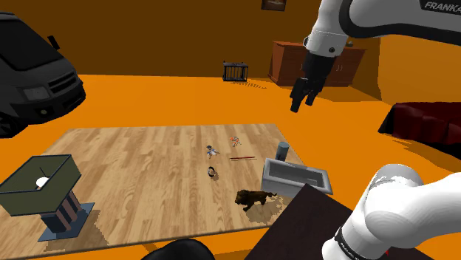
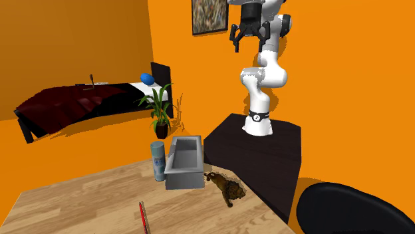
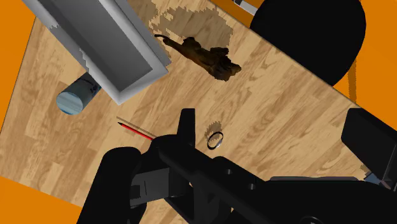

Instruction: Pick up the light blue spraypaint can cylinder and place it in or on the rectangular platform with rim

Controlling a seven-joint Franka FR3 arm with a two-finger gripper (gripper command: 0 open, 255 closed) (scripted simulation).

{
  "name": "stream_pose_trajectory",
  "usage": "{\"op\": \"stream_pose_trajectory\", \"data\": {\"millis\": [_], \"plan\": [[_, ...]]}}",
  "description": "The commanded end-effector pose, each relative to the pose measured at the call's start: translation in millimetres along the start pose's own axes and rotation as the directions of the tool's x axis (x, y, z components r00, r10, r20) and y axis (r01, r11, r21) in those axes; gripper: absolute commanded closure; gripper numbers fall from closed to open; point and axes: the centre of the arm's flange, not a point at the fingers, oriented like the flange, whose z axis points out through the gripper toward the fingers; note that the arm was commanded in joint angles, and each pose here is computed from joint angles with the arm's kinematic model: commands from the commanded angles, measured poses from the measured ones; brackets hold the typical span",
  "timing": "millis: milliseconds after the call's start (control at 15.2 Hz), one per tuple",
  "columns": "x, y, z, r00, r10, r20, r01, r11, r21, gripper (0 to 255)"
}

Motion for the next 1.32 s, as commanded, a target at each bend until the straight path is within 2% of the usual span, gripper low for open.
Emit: {"op": "stream_pose_trajectory", "data": {"millis": [0, 1254], "plan": [[0, 0, 0, 1.0, 0.0, 0.0, 0.0, 1.0, 0.0, 0], [82, 156, 179, 0.999, 0.023, 0.027, -0.022, 1.0, -0.009, 0]]}}
